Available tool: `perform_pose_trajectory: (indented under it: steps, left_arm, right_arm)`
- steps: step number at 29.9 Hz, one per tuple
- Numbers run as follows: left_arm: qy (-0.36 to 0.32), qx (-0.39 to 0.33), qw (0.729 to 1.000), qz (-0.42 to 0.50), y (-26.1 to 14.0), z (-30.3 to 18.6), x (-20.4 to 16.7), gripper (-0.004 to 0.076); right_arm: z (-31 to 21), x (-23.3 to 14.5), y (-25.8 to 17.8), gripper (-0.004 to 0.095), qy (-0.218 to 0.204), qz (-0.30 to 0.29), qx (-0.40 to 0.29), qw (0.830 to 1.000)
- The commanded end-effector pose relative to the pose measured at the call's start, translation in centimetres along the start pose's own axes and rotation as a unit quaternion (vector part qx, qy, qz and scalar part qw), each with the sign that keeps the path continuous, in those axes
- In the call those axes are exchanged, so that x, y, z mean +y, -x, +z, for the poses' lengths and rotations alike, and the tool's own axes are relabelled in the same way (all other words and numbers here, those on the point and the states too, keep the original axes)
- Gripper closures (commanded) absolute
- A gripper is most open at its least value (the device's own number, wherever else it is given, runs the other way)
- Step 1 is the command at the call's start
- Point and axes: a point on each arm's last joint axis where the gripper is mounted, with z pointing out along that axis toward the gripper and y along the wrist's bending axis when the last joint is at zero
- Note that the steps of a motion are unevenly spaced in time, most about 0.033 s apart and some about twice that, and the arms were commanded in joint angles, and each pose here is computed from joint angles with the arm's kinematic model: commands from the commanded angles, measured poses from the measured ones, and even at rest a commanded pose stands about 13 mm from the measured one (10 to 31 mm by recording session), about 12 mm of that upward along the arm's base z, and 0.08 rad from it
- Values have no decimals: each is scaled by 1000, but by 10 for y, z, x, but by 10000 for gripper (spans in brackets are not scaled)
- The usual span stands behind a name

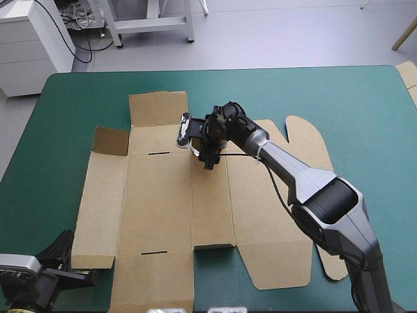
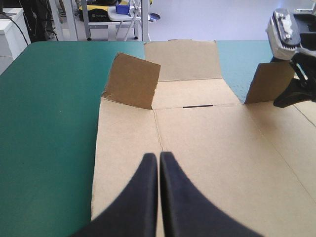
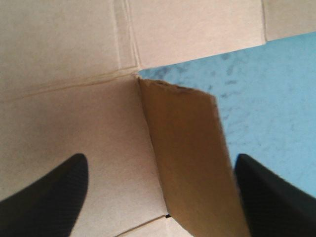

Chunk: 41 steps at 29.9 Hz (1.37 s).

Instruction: Fold the box

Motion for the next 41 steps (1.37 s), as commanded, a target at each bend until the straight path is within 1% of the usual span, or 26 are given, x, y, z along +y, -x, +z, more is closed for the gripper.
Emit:
perform_pose_trajectory:
  steps: [1, 5, 7, 9, 12, 13, 14, 16, 17, 19, 21, 22, 23, 25, 28, 31, 33, 34, 36, 37, 39, 41]
  left_arm:
    - [-3, -58, 998, -6, 14, -7, -1, 731]
    - [-3, -58, 998, -6, 14, -7, -1, 731]
    - [-3, -58, 998, -6, 14, -7, -1, 731]
    - [-2, -57, 998, -4, 14, -7, -1, 731]
    - [1, -57, 998, -1, 14, -7, -1, 731]
    - [1, -57, 998, -1, 14, -7, -1, 731]
    - [1, -57, 998, -1, 14, -7, -1, 731]
    - [1, -57, 998, -1, 14, -7, -1, 731]
    - [1, -57, 998, -1, 14, -7, -1, 731]
    - [1, -57, 998, -2, 14, -7, -1, 731]
    - [-3, -57, 998, -6, 14, -7, -1, 721]
    - [-3, -57, 998, -6, 14, -7, -1, 705]
    - [-3, -57, 998, -6, 14, -7, -1, 675]
    - [-3, -57, 998, -6, 14, -7, -1, 591]
    - [-3, -57, 998, -6, 14, -7, -1, 379]
    - [-3, -57, 998, -6, 14, -7, -1, 185]
    - [-3, -57, 998, -6, 14, -7, -1, 146]
    - [-3, -57, 998, -6, 14, -7, -1, 147]
    - [-1, -62, 998, -5, 15, -7, -1, 149]
    - [-1, -71, 997, -6, 18, -7, -1, 149]
    - [3, -89, 996, -5, 26, -7, 0, 149]
    - [8, -104, 995, -5, 39, -5, 1, 150]
  right_arm:
    - [-63, -27, 15, -24, -67, 46, -59, 995]
    - [-100, -35, 18, -19, -74, 102, -72, 989]
    - [-112, -36, 16, -18, -72, 137, -59, 986]
    - [-121, -36, 10, -17, -76, 166, -32, 983]
    - [-128, -40, -1, -10, -106, 212, 15, 971]
    - [-130, -42, -4, 10, -118, 224, 20, 967]
    - [-133, -45, -6, 55, -133, 239, 23, 962]
    - [-140, -51, -13, 200, -157, 277, 25, 948]
    - [-146, -54, -18, 318, -167, 301, 25, 938]
    - [-155, -59, -26, 585, -177, 339, 22, 924]
    - [-167, -64, -33, 902, -179, 368, 10, 912]
    - [-174, -66, -37, 914, -181, 380, 3, 907]
    - [-180, -68, -41, 905, -181, 389, -2, 903]
    - [-192, -71, -48, 906, -180, 410, -16, 894]
    - [-209, -74, -58, 908, -172, 439, -37, 881]
    - [-219, -70, -67, 908, -164, 451, -39, 877]
    - [-223, -64, -76, 909, -163, 453, -27, 876]
    - [-224, -59, -82, 909, -160, 459, -17, 874]
    - [-222, -46, -92, 909, -151, 459, 0, 876]
    - [-224, -39, -96, 909, -150, 452, -1, 879]
    - [-230, -25, -102, 909, -155, 448, -19, 880]
    - [-236, -10, -110, 910, -157, 453, -30, 877]
